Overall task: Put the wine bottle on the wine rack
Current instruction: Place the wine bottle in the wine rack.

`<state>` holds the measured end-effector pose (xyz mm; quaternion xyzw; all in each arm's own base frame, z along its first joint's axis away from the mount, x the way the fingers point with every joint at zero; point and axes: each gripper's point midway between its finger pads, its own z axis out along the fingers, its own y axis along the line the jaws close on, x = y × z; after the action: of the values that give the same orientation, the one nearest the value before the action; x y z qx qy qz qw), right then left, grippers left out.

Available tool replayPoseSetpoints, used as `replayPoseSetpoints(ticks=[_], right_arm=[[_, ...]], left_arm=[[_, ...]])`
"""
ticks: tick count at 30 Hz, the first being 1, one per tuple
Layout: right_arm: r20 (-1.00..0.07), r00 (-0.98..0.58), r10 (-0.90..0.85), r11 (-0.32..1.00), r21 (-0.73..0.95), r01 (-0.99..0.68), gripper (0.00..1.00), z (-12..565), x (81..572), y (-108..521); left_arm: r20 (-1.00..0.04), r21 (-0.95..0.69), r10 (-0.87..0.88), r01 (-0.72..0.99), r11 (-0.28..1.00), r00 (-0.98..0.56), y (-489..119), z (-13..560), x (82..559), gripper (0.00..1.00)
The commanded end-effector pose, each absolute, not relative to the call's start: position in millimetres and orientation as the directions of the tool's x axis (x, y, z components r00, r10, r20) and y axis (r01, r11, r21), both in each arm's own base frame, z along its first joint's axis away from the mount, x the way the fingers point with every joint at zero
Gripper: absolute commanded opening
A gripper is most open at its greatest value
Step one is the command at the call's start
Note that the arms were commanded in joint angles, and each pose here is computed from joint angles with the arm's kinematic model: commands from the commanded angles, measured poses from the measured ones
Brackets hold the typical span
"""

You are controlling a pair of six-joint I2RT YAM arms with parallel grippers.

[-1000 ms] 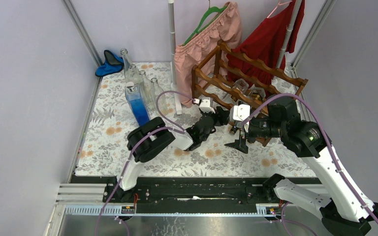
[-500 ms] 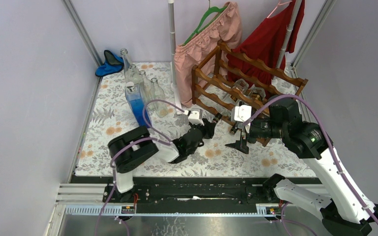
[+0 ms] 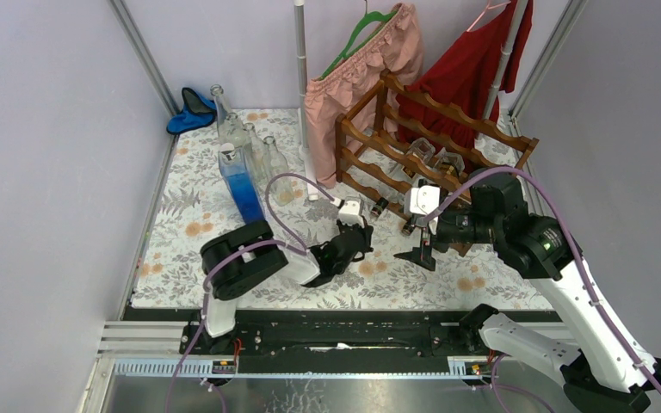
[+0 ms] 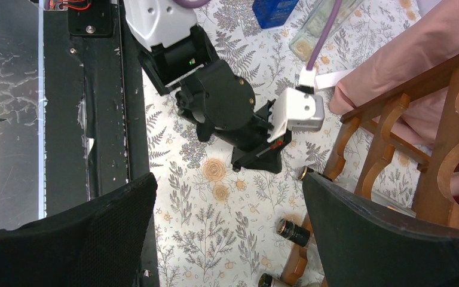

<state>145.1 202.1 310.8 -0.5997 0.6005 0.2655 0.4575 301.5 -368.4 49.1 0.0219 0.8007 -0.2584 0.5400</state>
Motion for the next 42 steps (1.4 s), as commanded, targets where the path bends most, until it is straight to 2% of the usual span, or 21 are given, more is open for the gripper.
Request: replayPoseSetpoints(ticks=[1, 10, 31, 37, 42], right_arm=[[-0.876, 0.145, -0.460, 0.150, -0.238, -0.960, 1.00, 317, 144, 201], [-0.874, 0.150, -0.461, 0.150, -0.244, -0.958, 1.00, 317, 142, 199], [-0.873, 0.148, -0.464, 0.152, -0.243, -0.958, 1.00, 316, 142, 198], [-0.871, 0.154, -0.467, 0.155, -0.252, -0.955, 1.00, 318, 142, 197], [-0.870, 0.151, -0.469, 0.152, -0.248, -0.957, 1.00, 316, 142, 198]], left_arm=[[-0.878, -0.368, -0.213, 0.318, 0.874, -0.429, -379, 42, 315, 0.04], [-0.865, -0.355, -0.186, 0.305, 0.884, -0.466, -390, 22, 336, 0.04], [-0.881, -0.326, -0.114, 0.416, 0.849, -0.459, -419, 33, 361, 0.05], [-0.842, -0.416, -0.117, 0.497, 0.761, -0.526, -422, 44, 327, 0.19], [-0.797, -0.468, -0.093, 0.514, 0.719, -0.596, -394, 50, 284, 0.32]])
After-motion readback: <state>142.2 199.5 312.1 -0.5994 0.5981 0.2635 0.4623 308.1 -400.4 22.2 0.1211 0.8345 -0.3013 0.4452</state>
